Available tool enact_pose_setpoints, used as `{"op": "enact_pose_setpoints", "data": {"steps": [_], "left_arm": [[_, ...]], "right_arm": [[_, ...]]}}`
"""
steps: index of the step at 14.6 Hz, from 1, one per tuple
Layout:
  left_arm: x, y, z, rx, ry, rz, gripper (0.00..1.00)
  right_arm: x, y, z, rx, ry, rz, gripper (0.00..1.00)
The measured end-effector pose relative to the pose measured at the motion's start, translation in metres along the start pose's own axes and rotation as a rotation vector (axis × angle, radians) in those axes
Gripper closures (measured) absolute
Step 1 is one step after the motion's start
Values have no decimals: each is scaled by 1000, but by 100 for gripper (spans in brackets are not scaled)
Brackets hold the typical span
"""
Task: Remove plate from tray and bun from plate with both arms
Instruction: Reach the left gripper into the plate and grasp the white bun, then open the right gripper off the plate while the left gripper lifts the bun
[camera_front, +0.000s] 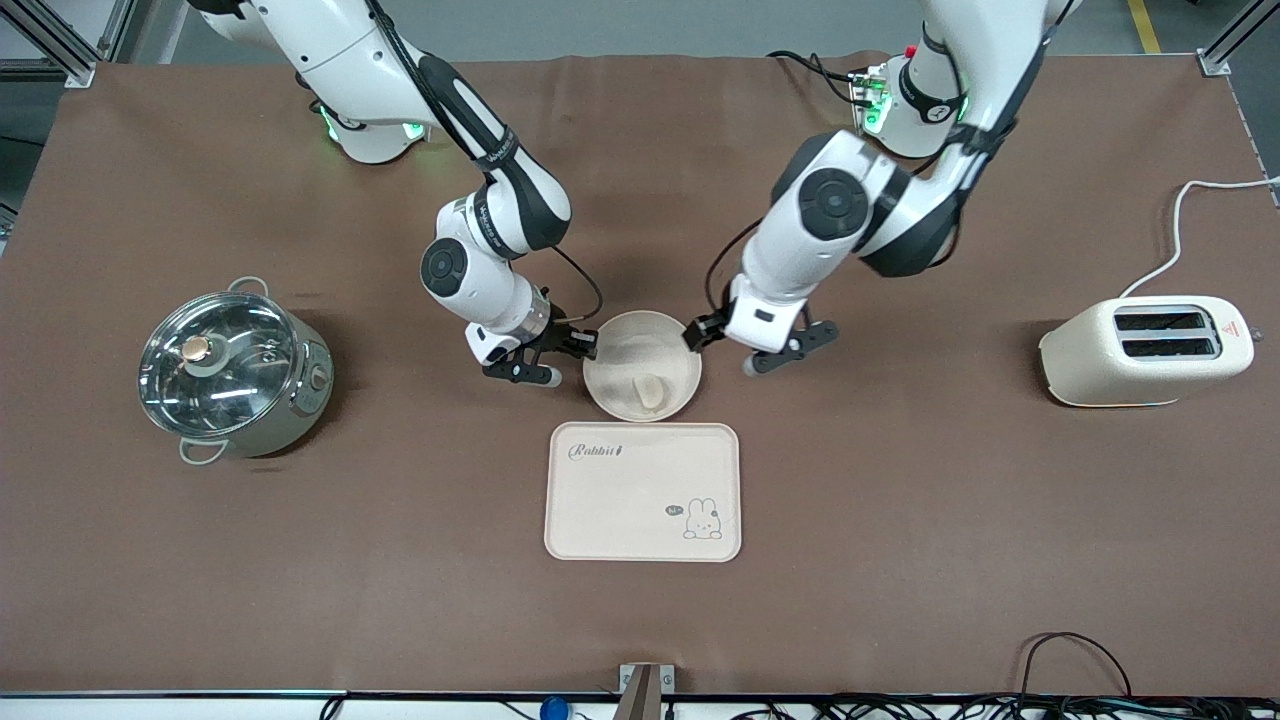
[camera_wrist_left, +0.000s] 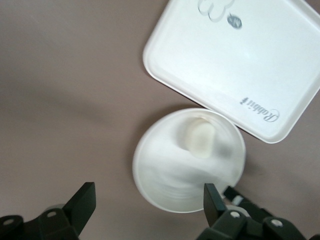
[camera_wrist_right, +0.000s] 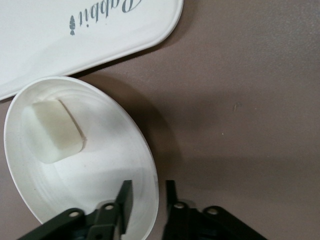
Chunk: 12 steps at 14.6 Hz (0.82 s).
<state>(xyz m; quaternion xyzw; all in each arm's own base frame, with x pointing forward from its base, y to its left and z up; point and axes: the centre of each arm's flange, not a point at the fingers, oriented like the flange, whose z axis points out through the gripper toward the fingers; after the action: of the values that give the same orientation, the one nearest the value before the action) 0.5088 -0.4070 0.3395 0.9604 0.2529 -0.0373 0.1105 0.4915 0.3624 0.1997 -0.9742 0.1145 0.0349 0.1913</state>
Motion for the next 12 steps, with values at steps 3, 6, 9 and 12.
{"op": "enact_pose_setpoints", "data": {"steps": [3, 6, 9, 12], "left_arm": [[-7, 25, 41, -28, -30, -103, 10], [-2, 44, 76, -44, -3, -156, 19], [7, 49, 107, -69, 13, -177, 21], [10, 51, 125, -111, 14, -183, 21]], "right_arm": [[0, -2, -2, 2, 0, -3, 31], [6, -7, -26, 21, 15, -4, 5], [39, 10, -71, 52, 54, 32, 0], [65, 31, -120, 73, 58, 63, 0]]}}
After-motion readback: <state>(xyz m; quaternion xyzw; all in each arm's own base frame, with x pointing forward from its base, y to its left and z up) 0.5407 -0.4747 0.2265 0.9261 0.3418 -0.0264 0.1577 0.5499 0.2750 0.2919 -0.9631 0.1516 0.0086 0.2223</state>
